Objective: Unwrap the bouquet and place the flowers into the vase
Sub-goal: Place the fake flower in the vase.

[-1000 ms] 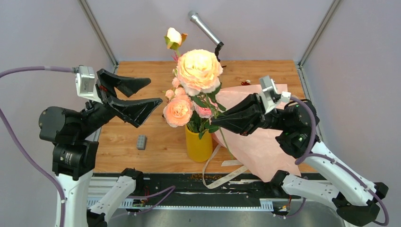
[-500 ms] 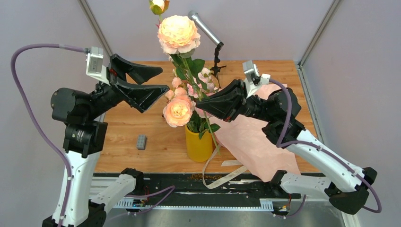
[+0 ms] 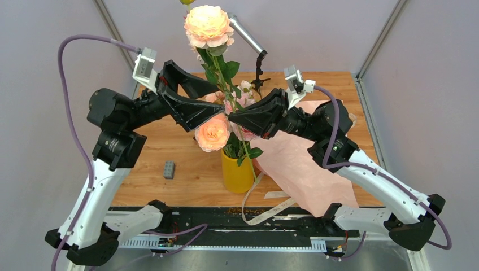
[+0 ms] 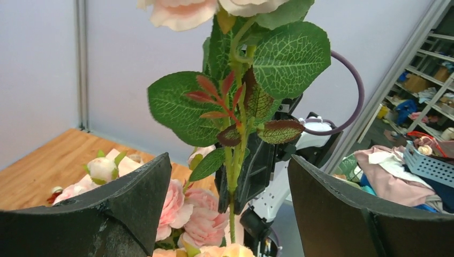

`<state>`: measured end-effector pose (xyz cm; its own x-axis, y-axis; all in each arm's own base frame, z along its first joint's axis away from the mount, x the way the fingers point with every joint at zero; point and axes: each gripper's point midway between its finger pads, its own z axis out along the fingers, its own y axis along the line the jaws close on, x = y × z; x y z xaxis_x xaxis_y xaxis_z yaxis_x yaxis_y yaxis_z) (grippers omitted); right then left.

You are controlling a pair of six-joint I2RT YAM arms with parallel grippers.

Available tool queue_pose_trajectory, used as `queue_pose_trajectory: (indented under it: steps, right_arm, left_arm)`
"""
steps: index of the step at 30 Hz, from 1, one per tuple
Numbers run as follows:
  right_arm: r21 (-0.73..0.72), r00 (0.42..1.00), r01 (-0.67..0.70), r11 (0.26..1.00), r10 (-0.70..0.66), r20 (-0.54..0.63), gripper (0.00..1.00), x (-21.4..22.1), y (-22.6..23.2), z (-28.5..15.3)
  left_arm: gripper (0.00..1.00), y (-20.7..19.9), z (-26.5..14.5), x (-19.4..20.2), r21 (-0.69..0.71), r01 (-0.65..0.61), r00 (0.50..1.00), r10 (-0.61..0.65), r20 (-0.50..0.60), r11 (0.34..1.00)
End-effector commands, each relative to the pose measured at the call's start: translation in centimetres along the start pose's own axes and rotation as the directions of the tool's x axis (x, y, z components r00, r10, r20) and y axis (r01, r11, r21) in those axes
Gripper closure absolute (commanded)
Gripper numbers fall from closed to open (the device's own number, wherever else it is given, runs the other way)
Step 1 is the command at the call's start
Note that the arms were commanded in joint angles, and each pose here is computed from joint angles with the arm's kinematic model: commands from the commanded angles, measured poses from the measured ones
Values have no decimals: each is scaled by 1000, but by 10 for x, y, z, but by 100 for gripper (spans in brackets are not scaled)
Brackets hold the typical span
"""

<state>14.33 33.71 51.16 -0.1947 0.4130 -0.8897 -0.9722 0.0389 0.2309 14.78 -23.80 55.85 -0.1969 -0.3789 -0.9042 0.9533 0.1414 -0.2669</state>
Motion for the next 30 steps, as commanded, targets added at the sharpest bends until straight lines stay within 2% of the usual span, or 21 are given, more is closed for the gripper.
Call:
queue_pose_trajectory:
  steps: [1, 6, 11, 14, 21, 24, 30]
  right_arm:
    - [-27, 998, 18, 999, -16, 56, 100, -24, 12, 3]
    - [-25, 999, 26, 999, -24, 47, 100, -23, 12, 3]
    - [-21, 999, 36, 999, -35, 41, 100, -22, 12, 2]
    - [7, 998, 38, 999, -38, 41, 100, -20, 6, 0]
    - [78, 998, 55, 995, -58, 36, 100, -19, -5, -4]
    - [90, 997, 65, 994, -69, 39, 95, -22, -5, -6]
    - [89, 994, 101, 991, -105, 40, 68, -29, 1, -14]
  left_arm:
    - [14, -10, 12, -5, 55, -30, 999, 28, 31, 998]
    - [22, -17, 27, 1, 103, -17, 1000, 15, 16, 995]
    - [39, -12, 34, 10, 104, 5, 1000, -5, -7, 995]
    - [62, -10, 34, 11, 96, 3, 1000, -2, -6, 995]
    - [100, -15, 33, 4, 97, -17, 1000, 16, 6, 995]
    - [100, -15, 33, 4, 95, -18, 1000, 18, -1, 995]
    - [100, -25, 33, -8, 115, -63, 998, 64, -12, 991]
